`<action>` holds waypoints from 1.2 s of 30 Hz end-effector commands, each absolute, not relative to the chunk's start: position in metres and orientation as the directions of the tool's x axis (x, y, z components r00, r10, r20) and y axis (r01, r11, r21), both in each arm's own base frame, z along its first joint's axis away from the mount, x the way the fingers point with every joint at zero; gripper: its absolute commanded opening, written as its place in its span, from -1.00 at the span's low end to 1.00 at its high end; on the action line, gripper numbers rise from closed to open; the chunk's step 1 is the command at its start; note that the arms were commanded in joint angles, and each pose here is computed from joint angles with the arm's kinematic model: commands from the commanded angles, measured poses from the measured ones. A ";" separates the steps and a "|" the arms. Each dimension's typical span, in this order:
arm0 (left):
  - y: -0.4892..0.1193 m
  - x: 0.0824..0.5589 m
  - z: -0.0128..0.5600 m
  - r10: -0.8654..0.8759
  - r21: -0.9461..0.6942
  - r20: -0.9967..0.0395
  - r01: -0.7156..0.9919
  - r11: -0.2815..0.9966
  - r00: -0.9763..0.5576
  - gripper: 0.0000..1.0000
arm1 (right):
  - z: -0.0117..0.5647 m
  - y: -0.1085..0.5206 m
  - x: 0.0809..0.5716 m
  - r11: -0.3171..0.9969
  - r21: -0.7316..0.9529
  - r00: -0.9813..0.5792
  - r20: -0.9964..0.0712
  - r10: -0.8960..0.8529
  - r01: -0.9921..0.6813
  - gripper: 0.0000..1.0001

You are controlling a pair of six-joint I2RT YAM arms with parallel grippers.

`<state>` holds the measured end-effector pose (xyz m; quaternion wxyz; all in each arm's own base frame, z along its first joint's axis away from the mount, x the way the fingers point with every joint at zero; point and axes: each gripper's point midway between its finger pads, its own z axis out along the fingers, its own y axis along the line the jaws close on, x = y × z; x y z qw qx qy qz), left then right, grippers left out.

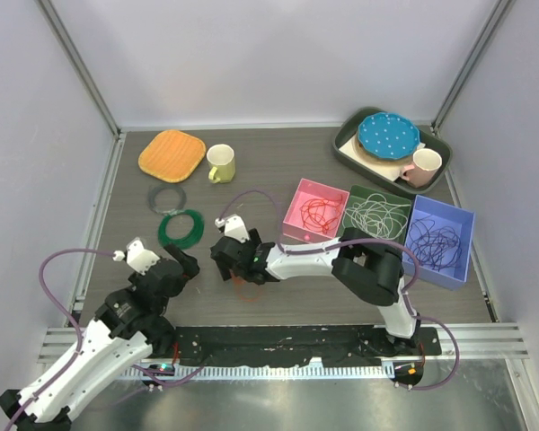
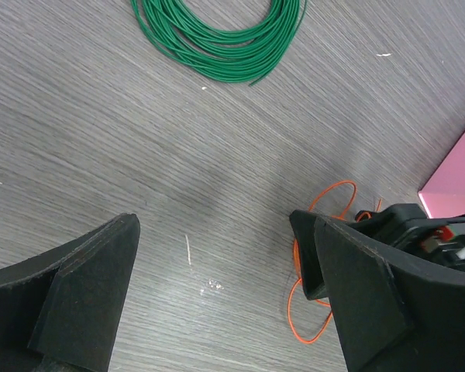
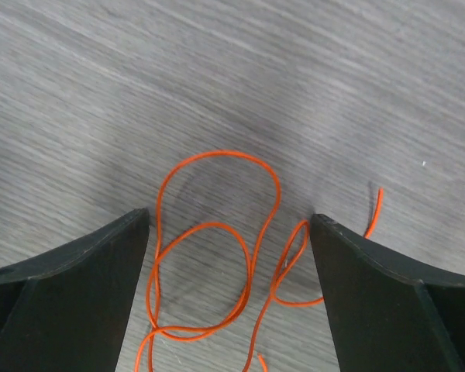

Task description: Untangle the cables

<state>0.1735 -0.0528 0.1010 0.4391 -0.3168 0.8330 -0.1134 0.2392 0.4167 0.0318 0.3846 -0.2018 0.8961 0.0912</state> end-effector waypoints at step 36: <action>-0.061 0.172 0.102 -0.631 -0.525 -0.650 -0.350 0.776 -0.423 1.00 | 0.275 0.180 0.380 0.993 0.068 -0.182 -0.980 0.085 0.099 -0.98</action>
